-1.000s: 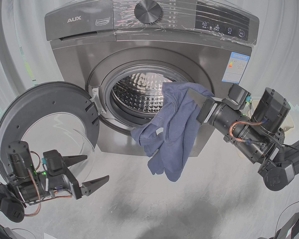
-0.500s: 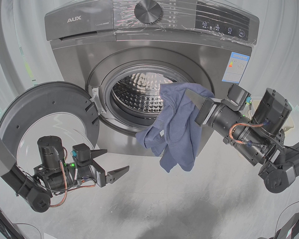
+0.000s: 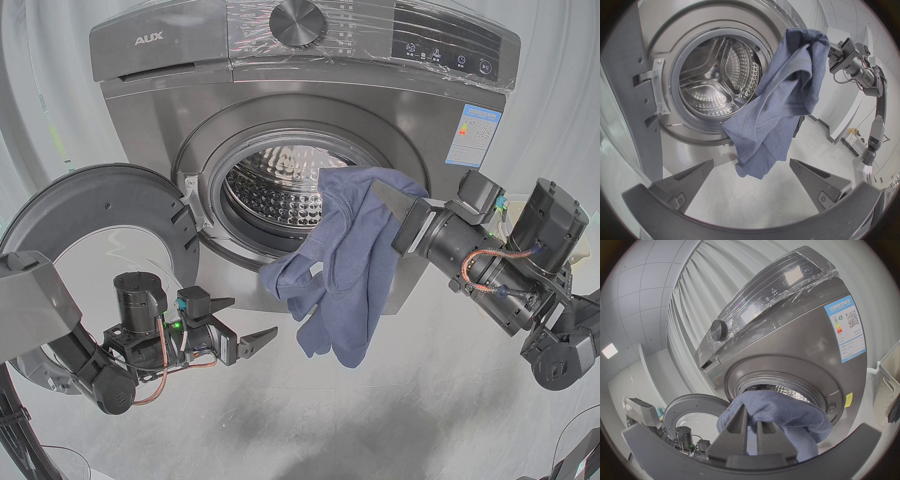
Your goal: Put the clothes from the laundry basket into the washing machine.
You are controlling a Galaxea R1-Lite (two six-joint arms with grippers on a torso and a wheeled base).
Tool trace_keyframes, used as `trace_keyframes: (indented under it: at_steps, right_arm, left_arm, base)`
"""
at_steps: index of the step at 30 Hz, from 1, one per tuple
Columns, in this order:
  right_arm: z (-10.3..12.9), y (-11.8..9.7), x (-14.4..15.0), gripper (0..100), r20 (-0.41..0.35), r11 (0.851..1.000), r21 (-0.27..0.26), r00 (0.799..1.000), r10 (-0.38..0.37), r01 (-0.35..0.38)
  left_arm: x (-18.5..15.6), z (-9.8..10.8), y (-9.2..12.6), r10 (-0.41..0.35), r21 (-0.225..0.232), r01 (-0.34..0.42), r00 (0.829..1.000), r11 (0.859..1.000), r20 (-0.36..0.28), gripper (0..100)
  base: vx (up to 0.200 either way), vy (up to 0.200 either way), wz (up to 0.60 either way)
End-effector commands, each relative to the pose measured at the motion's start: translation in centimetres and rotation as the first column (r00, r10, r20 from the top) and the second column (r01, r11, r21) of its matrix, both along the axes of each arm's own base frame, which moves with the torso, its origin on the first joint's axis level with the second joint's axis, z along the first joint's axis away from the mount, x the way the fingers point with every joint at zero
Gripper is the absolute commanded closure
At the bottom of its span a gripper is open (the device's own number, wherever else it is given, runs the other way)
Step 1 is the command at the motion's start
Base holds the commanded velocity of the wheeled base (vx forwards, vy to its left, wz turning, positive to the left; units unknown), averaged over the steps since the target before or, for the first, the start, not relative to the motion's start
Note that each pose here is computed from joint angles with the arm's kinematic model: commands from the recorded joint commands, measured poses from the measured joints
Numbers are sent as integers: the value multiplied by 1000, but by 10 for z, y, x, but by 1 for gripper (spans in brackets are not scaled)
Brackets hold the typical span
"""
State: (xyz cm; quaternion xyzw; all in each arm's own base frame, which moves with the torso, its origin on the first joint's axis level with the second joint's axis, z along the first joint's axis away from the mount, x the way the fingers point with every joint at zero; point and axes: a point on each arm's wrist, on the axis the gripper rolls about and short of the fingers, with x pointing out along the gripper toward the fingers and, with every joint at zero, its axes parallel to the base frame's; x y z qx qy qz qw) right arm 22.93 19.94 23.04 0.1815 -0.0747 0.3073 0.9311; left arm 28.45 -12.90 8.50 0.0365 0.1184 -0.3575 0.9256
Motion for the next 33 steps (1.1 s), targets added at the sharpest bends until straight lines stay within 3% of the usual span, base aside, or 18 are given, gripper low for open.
trace_keyframes:
  at_steps: [1,16,33]
  right_arm:
    - [-1,1,-2,100,-3,1000,-3,1000,7,-7]
    - [2,1,-6,100,4,1000,4,1000,17,-17]
    - [2,2,-9,100,4,1000,4,1000,25,-25]
  left_arm:
    - [6,-7,-9,-11,4,11,1000,1000,-2,0]
    - [36,-25,-30,7,-13,-6,999,1000,54,0]
    - [66,-18,-42,78,-88,-61,975,994,210,0]
  base:
    - [0,0,0]
    - [0,0,0]
    - [0,0,0]
